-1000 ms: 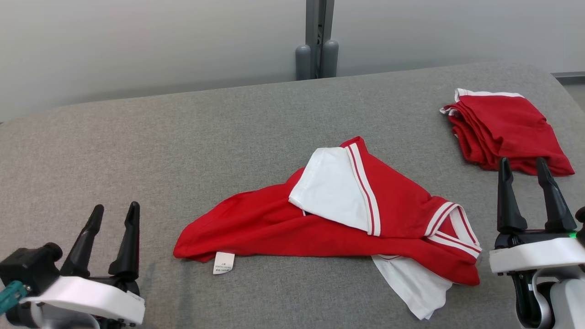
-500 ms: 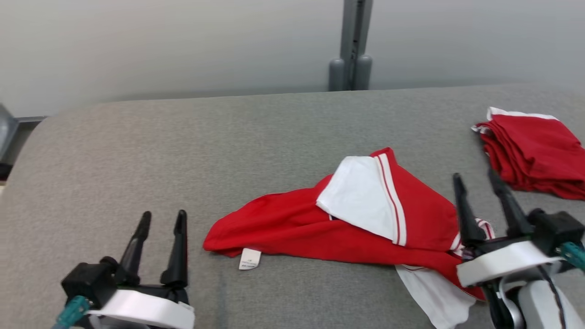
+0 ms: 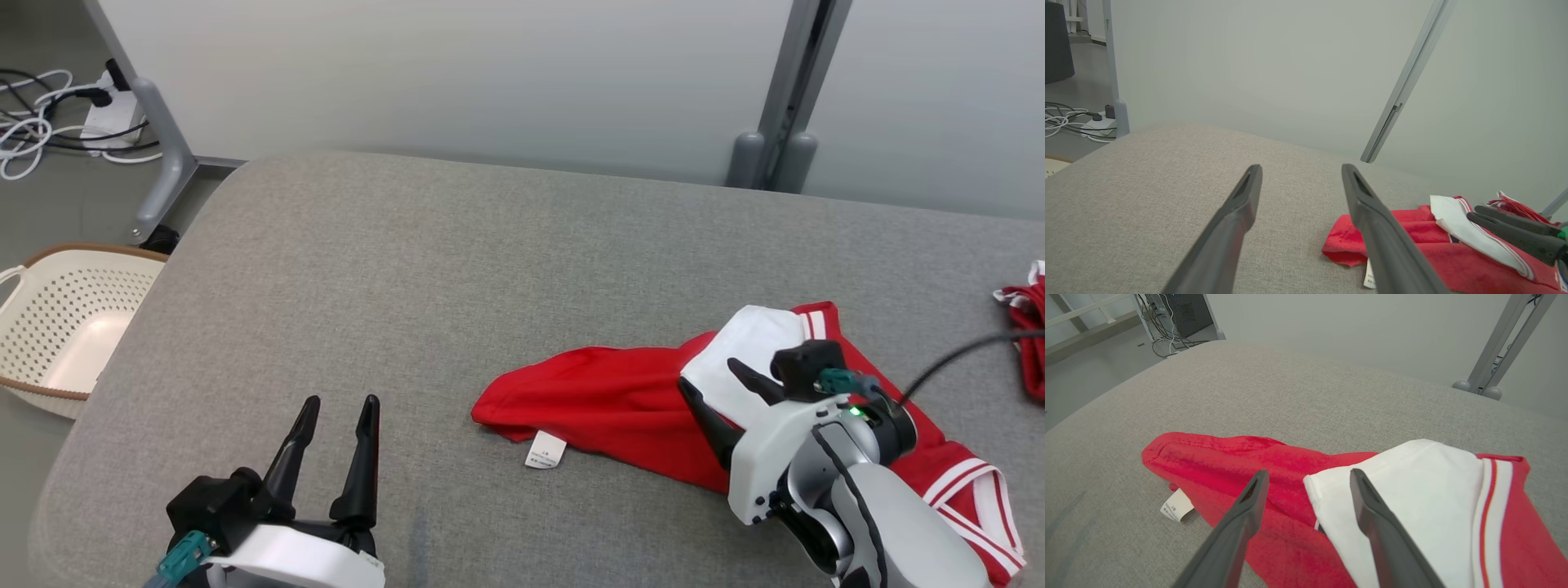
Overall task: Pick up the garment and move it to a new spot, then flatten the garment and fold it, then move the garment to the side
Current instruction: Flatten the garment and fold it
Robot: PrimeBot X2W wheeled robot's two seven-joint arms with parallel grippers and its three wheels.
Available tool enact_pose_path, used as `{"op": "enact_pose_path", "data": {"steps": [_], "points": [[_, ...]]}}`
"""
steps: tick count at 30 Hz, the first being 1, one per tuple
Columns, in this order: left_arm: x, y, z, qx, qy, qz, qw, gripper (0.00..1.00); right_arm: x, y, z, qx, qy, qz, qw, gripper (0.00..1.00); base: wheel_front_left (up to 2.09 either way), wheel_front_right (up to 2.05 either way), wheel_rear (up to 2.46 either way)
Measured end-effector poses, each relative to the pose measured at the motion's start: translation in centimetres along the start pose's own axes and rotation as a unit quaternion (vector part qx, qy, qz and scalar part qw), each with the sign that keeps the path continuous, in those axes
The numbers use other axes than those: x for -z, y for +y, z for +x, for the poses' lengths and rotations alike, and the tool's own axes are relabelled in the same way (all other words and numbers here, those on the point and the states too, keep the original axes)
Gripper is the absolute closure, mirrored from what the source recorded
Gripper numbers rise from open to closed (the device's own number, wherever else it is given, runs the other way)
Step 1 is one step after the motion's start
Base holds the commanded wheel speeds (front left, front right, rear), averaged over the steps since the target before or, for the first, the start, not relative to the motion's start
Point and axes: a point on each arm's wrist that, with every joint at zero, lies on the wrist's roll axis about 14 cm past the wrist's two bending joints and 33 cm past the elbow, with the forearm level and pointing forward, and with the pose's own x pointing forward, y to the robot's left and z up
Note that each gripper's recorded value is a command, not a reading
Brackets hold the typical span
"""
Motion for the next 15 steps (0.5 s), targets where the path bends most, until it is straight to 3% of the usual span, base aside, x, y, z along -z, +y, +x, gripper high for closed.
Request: {"op": "enact_pose_path", "data": {"steps": [7, 12, 13, 14, 15], "points": [[0.3, 0.5, 0.0, -0.010, 0.003, -0.005, 1.000, 0.00, 3.4, -1.0, 1.1, 0.006, 0.102, -0.008, 0.995, 0.00, 0.00, 0.00, 0.00], [0.5, 0.6, 0.1, -0.012, 0.005, -0.008, 1.000, 0.00, 3.2, -0.6, 1.7, 0.005, 0.101, -0.011, 0.995, 0.00, 0.00, 0.00, 0.00], [0.6, 0.6, 0.1, -0.012, 0.006, -0.008, 1.000, 0.00, 3.2, -0.8, 1.7, 0.007, 0.101, -0.012, 0.995, 0.37, 0.00, 0.00, 0.00], [0.6, 0.6, 0.1, -0.012, 0.007, -0.008, 1.000, 0.00, 3.3, -1.1, 1.7, 0.010, 0.103, -0.014, 0.995, 0.67, 0.00, 0.00, 0.00], [0.7, 0.6, 0.1, -0.012, 0.007, -0.008, 1.000, 0.00, 3.4, -1.3, 1.6, 0.013, 0.104, -0.020, 0.994, 0.92, 0.00, 0.00, 0.00]]}}
